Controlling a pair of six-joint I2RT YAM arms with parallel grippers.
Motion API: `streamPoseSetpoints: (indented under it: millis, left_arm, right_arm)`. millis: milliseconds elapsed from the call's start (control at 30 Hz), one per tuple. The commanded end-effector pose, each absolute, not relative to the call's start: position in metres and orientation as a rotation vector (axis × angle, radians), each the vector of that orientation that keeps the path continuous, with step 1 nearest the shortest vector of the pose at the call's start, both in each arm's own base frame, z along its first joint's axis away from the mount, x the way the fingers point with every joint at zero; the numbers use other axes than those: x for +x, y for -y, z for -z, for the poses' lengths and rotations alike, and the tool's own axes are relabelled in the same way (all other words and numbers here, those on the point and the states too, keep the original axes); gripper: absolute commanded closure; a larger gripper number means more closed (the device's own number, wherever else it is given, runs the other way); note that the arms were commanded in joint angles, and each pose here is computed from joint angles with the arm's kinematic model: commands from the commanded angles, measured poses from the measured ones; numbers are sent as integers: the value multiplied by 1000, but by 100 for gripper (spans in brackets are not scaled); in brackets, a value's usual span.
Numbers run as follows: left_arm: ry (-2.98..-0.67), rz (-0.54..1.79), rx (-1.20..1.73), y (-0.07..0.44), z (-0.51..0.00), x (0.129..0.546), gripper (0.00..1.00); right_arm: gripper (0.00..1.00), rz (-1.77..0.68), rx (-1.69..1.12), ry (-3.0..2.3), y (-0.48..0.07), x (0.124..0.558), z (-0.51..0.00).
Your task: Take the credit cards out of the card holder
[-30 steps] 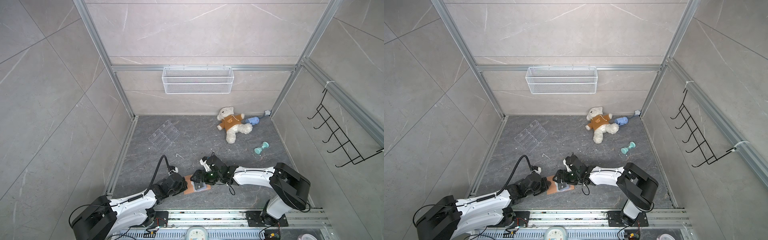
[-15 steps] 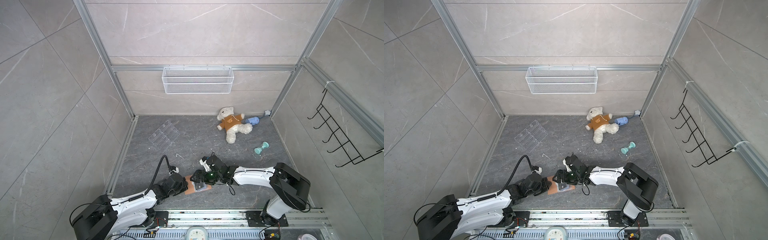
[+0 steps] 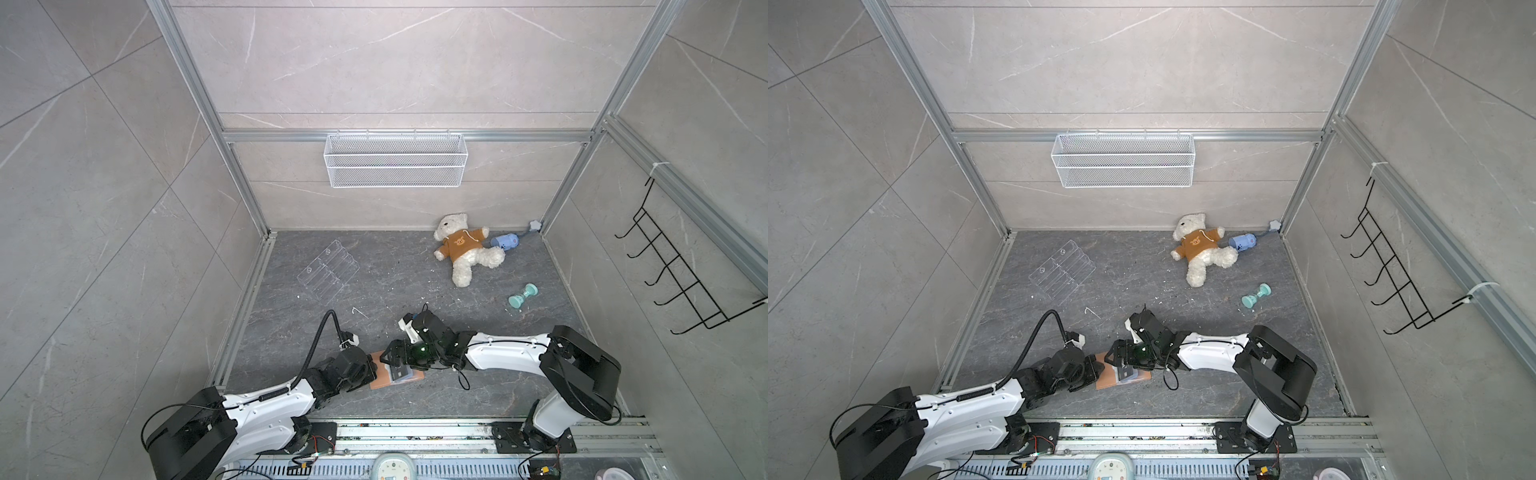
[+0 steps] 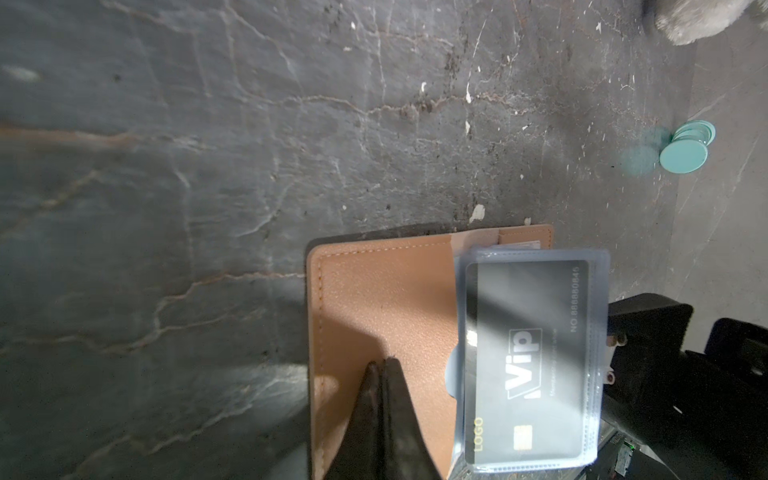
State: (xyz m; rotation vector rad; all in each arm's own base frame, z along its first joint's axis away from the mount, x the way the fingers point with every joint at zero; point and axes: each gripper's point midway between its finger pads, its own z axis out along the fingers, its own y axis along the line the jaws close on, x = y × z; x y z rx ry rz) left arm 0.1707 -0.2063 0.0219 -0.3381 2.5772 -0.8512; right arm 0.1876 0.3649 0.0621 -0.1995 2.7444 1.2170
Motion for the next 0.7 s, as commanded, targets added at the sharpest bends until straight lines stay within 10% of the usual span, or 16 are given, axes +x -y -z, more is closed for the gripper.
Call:
streamPoseSetpoints:
  millis: [0, 667]
  left_arm:
    - [-2615, 811, -308, 205, -17, 166, 100]
    - [-2623, 807, -307, 206, -14, 166, 100]
  right_arm:
    - [13, -1152, -221, -2732, -362, 191, -73]
    - [12, -641, -284, -2823, -317, 198, -44]
